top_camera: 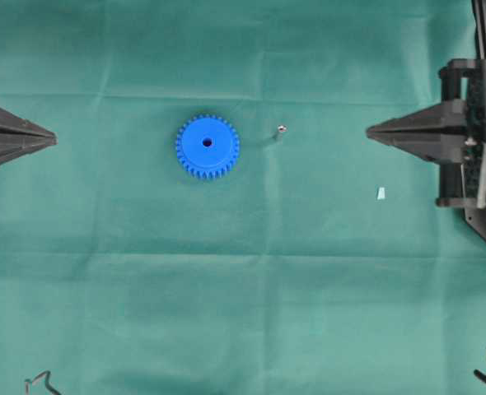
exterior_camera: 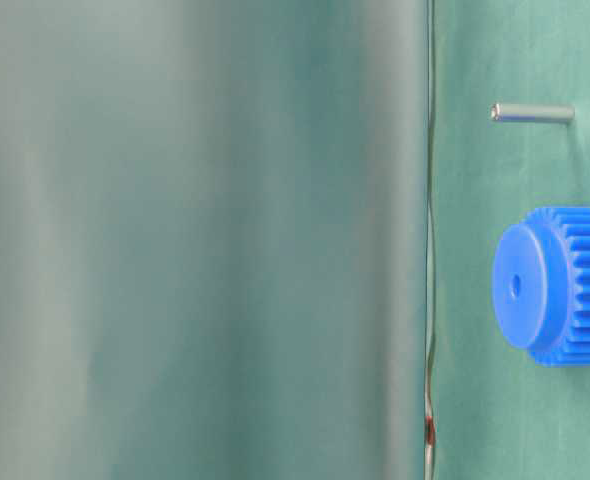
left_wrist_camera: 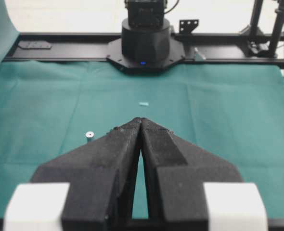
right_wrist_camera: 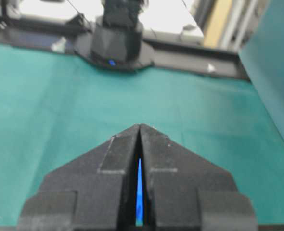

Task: Insert the shaft into the center hole of the gear.
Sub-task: 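Move the right gripper left toward the upright silver shaft, then lower the open right gripper around the silver shaft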

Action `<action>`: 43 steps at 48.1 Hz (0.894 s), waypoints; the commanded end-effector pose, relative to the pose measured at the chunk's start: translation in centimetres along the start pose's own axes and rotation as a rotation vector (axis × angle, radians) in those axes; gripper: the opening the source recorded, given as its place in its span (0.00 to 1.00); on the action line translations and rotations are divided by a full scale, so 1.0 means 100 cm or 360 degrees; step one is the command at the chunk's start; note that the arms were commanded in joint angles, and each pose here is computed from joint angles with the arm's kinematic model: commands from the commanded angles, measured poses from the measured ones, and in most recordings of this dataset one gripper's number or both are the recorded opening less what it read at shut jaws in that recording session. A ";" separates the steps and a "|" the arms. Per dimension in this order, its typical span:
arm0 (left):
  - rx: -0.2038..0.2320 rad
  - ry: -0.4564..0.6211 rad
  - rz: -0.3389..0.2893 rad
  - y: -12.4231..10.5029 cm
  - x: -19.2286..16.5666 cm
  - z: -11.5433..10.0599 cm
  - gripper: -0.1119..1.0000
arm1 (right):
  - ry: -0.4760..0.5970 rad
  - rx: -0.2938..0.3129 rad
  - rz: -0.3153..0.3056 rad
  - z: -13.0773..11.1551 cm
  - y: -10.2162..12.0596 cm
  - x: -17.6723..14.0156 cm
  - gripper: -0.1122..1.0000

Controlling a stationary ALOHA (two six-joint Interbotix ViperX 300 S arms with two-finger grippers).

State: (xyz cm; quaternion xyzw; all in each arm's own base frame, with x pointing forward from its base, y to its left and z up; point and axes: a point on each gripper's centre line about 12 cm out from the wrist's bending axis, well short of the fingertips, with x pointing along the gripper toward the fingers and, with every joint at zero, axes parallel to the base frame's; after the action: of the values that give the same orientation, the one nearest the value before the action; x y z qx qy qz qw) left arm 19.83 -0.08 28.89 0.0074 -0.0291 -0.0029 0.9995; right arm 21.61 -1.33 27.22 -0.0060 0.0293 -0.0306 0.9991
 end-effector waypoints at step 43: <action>0.0010 -0.0029 -0.0001 0.000 0.003 0.010 0.10 | 0.0484 0.0199 -0.0343 -0.111 -0.051 0.092 0.82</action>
State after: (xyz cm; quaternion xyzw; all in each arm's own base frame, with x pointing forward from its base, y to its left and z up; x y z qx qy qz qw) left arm 19.86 -0.12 28.73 0.0081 -0.0230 -0.0040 0.9997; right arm 28.95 -6.76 15.54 0.0547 0.1858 -0.1352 0.9717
